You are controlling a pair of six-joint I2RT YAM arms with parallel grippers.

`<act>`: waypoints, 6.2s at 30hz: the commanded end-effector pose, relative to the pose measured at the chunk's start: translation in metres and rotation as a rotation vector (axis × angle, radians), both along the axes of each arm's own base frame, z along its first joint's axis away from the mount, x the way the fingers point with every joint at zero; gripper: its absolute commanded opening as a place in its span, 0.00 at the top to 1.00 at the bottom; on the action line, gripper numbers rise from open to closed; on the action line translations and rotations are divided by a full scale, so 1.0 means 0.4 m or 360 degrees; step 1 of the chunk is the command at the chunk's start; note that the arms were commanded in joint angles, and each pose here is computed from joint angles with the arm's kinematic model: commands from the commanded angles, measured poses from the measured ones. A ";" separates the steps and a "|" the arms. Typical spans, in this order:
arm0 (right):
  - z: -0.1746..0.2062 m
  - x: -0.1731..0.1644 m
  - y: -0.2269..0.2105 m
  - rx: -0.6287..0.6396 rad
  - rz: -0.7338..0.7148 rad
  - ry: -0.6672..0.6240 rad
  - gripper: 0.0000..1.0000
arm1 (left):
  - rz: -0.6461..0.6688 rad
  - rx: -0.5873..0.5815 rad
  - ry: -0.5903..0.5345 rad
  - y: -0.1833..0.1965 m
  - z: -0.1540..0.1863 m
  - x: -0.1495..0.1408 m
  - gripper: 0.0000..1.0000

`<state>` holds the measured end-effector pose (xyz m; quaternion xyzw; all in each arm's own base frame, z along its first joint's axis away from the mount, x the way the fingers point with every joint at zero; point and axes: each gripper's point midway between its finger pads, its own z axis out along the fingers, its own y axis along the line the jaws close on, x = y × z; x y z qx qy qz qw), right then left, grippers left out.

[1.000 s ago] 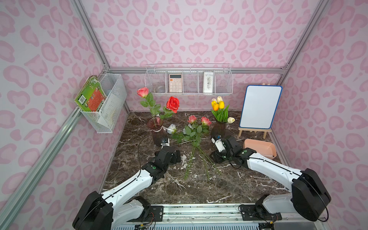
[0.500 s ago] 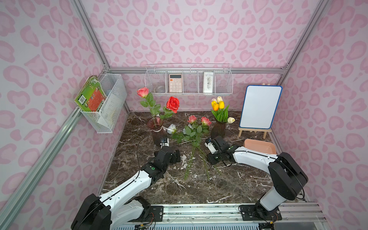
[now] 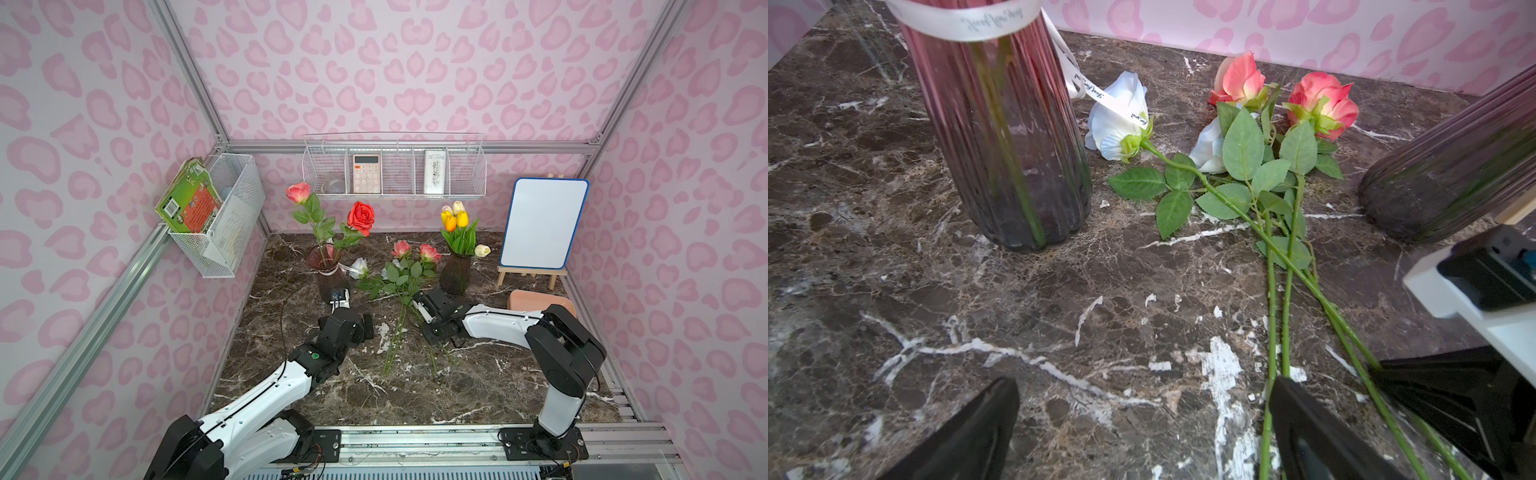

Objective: Arrange the flowers in different vases according to their variety
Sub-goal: Pick up the flower at the center of the board, then insert the flower into the vase, then pick up the flower at the center of the board.

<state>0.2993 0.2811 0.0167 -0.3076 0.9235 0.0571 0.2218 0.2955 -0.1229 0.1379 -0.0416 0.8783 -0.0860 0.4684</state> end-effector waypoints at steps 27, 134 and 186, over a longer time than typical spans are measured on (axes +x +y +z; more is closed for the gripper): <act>0.355 -0.091 -0.081 0.0919 -0.0128 -0.0636 1.00 | -0.0681 -0.0796 0.0036 -0.326 0.242 0.045 0.01; 0.257 -0.154 -0.097 0.1012 -0.0114 -0.0374 0.01 | -0.0152 -0.0068 -0.0496 0.222 0.627 0.420 0.60; 0.225 -0.115 -0.108 0.0993 -0.0241 -0.0262 0.15 | -0.0750 0.0166 0.0968 -0.249 -0.090 -0.083 0.40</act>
